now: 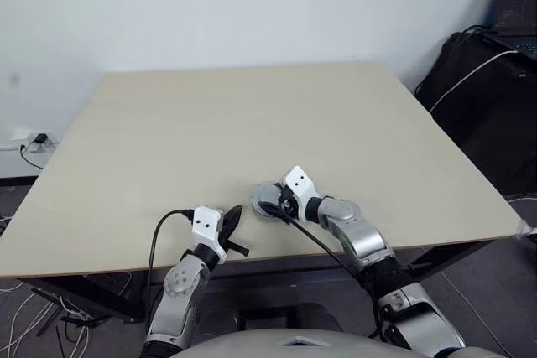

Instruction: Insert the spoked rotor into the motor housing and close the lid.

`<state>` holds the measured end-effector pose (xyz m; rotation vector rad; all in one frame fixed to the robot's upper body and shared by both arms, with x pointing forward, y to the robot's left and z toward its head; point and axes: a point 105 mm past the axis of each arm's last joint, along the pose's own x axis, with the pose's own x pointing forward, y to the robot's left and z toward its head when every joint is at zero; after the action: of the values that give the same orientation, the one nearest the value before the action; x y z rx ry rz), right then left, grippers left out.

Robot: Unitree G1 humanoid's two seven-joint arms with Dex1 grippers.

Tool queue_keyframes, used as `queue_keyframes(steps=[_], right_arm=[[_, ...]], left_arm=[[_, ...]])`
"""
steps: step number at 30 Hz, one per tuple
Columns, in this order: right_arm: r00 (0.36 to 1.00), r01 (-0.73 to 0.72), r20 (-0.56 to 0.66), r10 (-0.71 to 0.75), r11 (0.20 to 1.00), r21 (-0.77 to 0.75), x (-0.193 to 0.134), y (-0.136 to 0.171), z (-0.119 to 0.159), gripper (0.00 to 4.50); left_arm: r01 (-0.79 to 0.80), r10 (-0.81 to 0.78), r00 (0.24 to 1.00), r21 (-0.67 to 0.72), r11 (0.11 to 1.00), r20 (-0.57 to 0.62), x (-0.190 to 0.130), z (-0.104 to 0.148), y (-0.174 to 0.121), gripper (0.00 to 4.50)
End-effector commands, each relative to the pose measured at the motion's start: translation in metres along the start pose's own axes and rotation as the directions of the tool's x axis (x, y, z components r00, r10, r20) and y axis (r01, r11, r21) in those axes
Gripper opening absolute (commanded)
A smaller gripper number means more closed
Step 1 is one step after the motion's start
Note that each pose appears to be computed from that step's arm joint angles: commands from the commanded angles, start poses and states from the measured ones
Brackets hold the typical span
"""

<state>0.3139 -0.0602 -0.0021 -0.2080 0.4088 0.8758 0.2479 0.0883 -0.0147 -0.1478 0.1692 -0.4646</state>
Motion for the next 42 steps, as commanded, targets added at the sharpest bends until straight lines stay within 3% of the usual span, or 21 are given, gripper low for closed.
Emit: queue_keyframes(steps=[1,12,21,32,42], right_arm=[[0.998,0.011,-0.062,-0.013,0.999,-0.04,-0.002,-0.004,-0.007,3.27],[0.986,-0.048,-0.158,0.044,0.999,-0.023,-0.006,0.001,-0.022,3.27],[0.986,-0.017,-0.169,0.011,0.999,-0.038,-0.005,0.001,-0.025,3.27],[0.987,-0.012,-0.162,0.007,0.999,-0.03,-0.001,0.007,-0.027,3.27],[0.989,-0.001,-0.147,-0.003,1.0,-0.026,-0.002,0.01,-0.025,3.27]], left_arm=[[0.002,-0.003,0.999,0.011,1.0,0.049,0.002,0.013,-0.002,0.0],[0.002,-0.002,0.999,0.008,1.0,0.046,-0.001,0.011,-0.002,0.0],[-0.002,0.0,0.999,0.035,0.999,0.037,0.001,0.01,-0.001,0.0],[0.089,-0.089,0.996,0.164,0.982,-0.007,0.037,0.025,0.01,0.0],[0.236,-0.23,0.967,0.048,0.97,-0.112,0.075,0.039,-0.003,0.0]])
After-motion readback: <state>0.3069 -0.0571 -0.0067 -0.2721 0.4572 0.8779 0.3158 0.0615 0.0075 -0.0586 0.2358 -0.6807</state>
